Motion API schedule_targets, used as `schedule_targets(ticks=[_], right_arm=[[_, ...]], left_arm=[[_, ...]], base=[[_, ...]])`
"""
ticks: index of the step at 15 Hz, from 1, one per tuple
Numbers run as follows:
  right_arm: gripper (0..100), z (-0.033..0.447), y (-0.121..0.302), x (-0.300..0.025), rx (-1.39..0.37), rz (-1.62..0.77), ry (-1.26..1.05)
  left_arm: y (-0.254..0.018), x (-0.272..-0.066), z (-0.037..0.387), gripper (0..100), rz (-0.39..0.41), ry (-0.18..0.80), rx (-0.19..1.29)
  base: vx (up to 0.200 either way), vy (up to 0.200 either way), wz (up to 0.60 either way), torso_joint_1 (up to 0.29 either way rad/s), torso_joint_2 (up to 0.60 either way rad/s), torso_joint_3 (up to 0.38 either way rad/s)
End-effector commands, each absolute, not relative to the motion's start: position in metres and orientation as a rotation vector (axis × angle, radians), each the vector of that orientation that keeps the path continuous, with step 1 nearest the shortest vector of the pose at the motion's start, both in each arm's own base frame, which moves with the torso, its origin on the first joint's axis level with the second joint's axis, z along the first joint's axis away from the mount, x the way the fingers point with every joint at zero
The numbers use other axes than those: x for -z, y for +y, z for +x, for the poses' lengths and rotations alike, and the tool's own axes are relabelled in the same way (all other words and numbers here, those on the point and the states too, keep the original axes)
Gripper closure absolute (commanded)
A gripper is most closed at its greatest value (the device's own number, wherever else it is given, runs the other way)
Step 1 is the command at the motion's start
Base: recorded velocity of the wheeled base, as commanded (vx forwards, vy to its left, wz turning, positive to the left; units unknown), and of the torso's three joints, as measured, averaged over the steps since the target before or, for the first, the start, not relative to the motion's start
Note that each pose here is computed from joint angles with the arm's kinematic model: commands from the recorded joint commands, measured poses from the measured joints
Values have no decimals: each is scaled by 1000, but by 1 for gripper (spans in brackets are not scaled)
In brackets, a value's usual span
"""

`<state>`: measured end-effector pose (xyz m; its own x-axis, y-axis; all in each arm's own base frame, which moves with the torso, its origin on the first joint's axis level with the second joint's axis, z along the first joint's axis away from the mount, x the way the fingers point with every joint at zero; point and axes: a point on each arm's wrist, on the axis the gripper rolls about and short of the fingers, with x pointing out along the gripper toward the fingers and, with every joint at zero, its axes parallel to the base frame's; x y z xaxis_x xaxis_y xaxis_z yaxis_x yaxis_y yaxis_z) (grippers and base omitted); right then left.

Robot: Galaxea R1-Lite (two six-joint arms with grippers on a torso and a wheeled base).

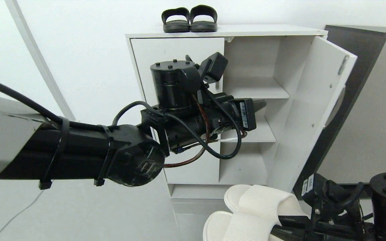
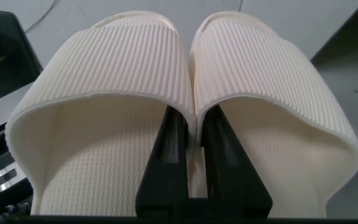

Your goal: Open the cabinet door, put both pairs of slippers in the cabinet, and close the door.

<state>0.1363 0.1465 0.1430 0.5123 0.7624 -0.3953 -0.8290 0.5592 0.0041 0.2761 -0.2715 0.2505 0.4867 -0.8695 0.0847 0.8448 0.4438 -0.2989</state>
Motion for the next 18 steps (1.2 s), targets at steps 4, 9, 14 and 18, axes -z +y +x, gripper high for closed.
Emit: schedule_targets(ticks=[4, 9, 14, 18], right_arm=[[100, 155, 149, -142, -905, -174, 395], [100, 178, 164, -155, -661, -109, 368], [100, 222, 203, -158, -305, -9, 324], [100, 232, 223, -147, -143, -32, 302]], left_arm=[[-181, -268, 261, 100, -309, 59, 856], [-73, -272, 168, 100, -264, 124, 578], [-9, -249, 43, 100, -95, 17, 74], [8, -199, -5, 100, -84, -6, -287]], base=[[0, 0, 0, 0, 0, 0], [0, 0, 0, 0, 0, 0], [0, 0, 0, 0, 0, 0], [0, 0, 0, 0, 0, 0]])
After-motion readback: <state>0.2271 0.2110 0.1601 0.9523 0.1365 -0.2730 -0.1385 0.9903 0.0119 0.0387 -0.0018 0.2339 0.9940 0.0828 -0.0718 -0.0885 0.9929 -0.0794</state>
